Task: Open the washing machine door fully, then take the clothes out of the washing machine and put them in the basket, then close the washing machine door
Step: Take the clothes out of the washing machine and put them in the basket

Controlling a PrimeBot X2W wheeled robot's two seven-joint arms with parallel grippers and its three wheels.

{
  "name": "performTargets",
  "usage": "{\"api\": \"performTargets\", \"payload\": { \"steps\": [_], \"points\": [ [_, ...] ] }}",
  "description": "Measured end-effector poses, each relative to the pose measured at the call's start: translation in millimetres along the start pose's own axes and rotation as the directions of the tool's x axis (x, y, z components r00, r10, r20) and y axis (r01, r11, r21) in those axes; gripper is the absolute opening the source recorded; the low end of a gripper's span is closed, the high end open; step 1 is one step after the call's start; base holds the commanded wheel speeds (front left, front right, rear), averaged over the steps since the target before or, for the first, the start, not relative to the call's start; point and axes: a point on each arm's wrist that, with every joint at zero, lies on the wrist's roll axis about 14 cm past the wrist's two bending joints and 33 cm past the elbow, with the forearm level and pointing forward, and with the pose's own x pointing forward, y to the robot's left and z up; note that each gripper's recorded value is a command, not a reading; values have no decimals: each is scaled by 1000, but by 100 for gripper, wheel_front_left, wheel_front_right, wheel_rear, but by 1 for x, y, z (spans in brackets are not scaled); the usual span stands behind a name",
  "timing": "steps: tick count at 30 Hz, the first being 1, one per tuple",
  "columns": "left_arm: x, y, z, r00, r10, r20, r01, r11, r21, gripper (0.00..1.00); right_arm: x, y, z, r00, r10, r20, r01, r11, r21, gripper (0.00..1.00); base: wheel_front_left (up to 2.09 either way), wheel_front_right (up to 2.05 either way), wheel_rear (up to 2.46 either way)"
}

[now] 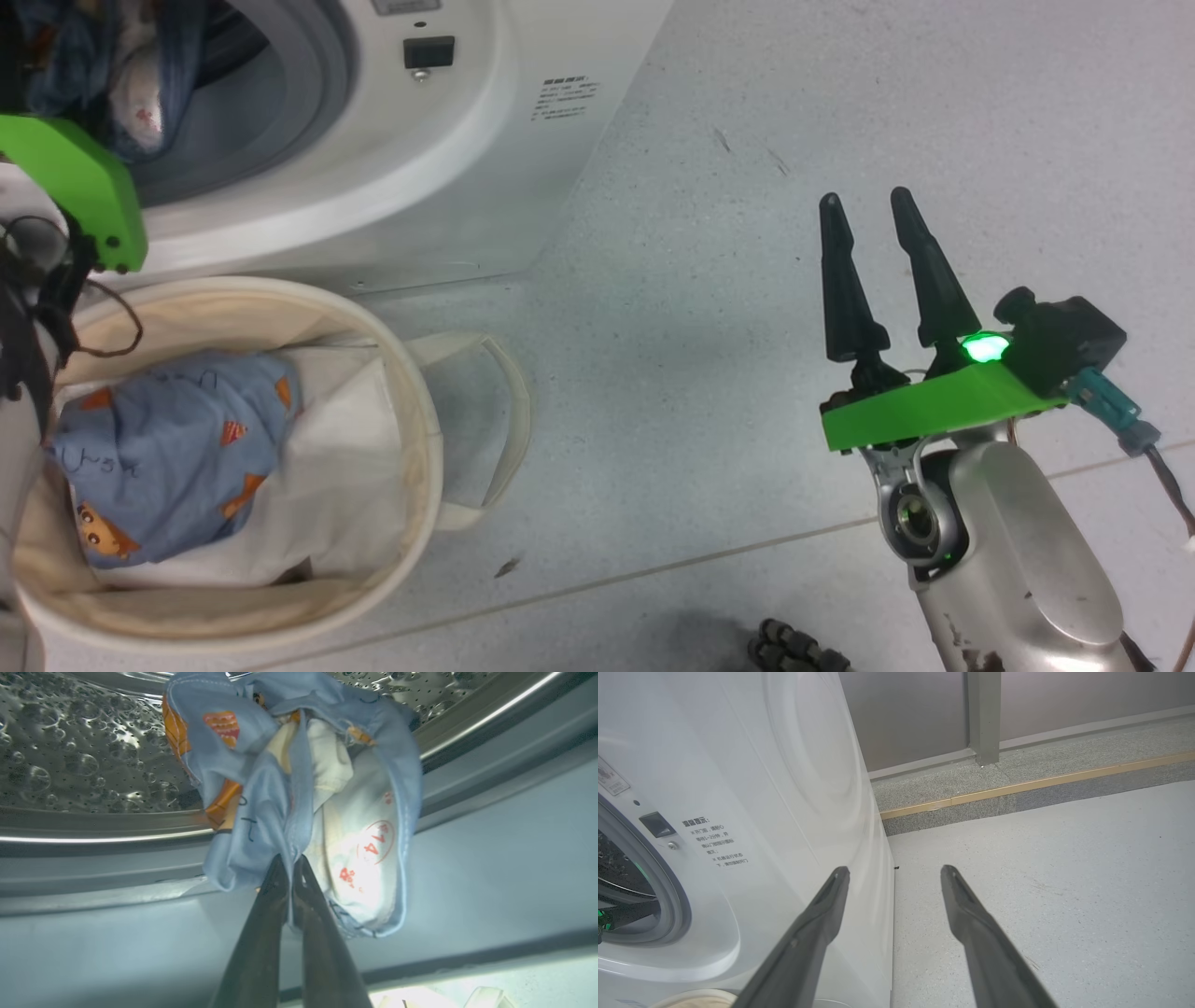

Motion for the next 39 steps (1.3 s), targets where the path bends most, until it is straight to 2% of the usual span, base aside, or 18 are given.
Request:
{"api": "performTargets", "payload": {
  "steps": [6, 12, 19, 23, 24, 31, 39],
  "points": [
    [-10, -13, 39, 987, -35, 159, 41, 998, -36, 0, -1, 3, 5, 1000, 7, 10, -7, 1000, 1, 100, 0, 0, 0],
    [-37, -16, 74, 936, -34, 349, 62, 996, -69, 0, -5, 8, 15, 999, 18, 34, -18, 1000, 8, 100, 0, 0, 0],
    [-81, -13, 87, 894, -38, 446, 58, 998, -30, 0, -17, 17, 21, 998, 38, 42, -39, 999, 17, 100, 0, 0, 0],
    [-118, -17, 109, 839, -38, 543, 46, 999, -1, 0, -24, 25, 25, 997, 57, 48, -58, 998, 18, 100, 0, 0, 0],
    [-118, -17, 109, 839, -38, 543, 46, 999, -1, 0, -24, 25, 25, 997, 57, 48, -58, 998, 18, 100, 0, 0, 0],
    [-193, -26, 105, 756, 7, 655, 16, 999, -29, 0, -40, 39, 25, 995, 89, 49, -90, 995, 30, 100, 0, 0, 0],
    [-268, -33, 88, 690, 49, 722, -43, 999, -26, 0, -47, 65, 30, 986, 156, 65, -159, 986, 46, 100, 0, 0, 0]
  ]
}}
